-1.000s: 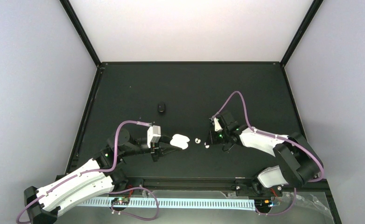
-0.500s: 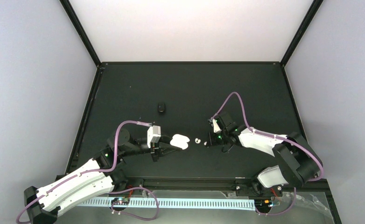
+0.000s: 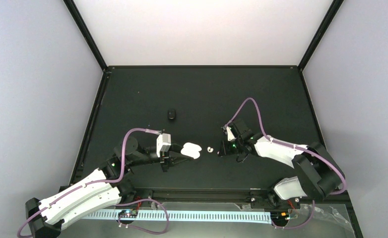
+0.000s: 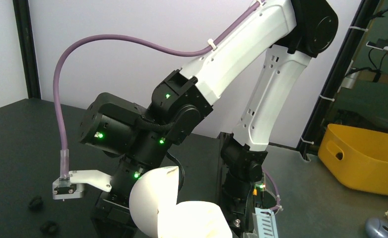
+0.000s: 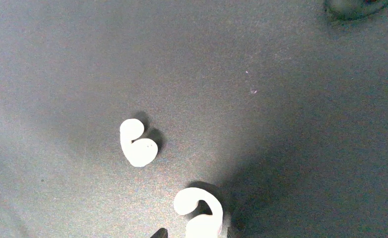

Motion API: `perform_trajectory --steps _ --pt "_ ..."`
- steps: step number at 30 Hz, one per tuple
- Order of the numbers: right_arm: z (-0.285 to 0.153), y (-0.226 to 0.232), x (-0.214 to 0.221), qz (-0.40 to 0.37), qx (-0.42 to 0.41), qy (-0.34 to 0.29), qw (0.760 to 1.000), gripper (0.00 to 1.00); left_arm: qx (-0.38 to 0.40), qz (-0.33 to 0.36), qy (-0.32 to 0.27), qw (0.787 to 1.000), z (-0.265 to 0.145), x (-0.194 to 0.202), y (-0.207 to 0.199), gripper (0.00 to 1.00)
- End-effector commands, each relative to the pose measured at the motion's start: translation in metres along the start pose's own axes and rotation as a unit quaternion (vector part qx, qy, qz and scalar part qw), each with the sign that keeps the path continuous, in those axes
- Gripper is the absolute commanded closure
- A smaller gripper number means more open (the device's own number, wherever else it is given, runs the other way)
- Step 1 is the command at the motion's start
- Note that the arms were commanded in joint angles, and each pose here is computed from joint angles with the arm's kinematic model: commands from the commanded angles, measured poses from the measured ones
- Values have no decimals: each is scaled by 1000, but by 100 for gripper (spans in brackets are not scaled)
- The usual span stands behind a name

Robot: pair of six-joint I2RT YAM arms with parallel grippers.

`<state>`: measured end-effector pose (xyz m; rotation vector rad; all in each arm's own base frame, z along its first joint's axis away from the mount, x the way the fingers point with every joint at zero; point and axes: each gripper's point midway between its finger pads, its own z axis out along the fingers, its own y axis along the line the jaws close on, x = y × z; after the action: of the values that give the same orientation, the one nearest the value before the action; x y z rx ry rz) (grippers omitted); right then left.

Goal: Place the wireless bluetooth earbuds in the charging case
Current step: Pick up the earbud from the center of the board.

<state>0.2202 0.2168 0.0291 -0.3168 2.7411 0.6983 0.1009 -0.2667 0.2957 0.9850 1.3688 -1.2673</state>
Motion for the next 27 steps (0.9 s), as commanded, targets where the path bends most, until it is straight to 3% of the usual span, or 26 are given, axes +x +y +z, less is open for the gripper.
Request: perform_trajectory --steps 1,7,27 --pt "-15 2 -21 -10 22 -39 999 70 9 10 -13 1000 -2 -8 -4 98" --pt "-26 -9 -37 -22 62 -62 996 68 7 13 -13 1000 -3 -8 -4 98" --pt "0 -14 -14 -54 72 6 996 68 7 11 -11 1000 -2 -6 -4 98"
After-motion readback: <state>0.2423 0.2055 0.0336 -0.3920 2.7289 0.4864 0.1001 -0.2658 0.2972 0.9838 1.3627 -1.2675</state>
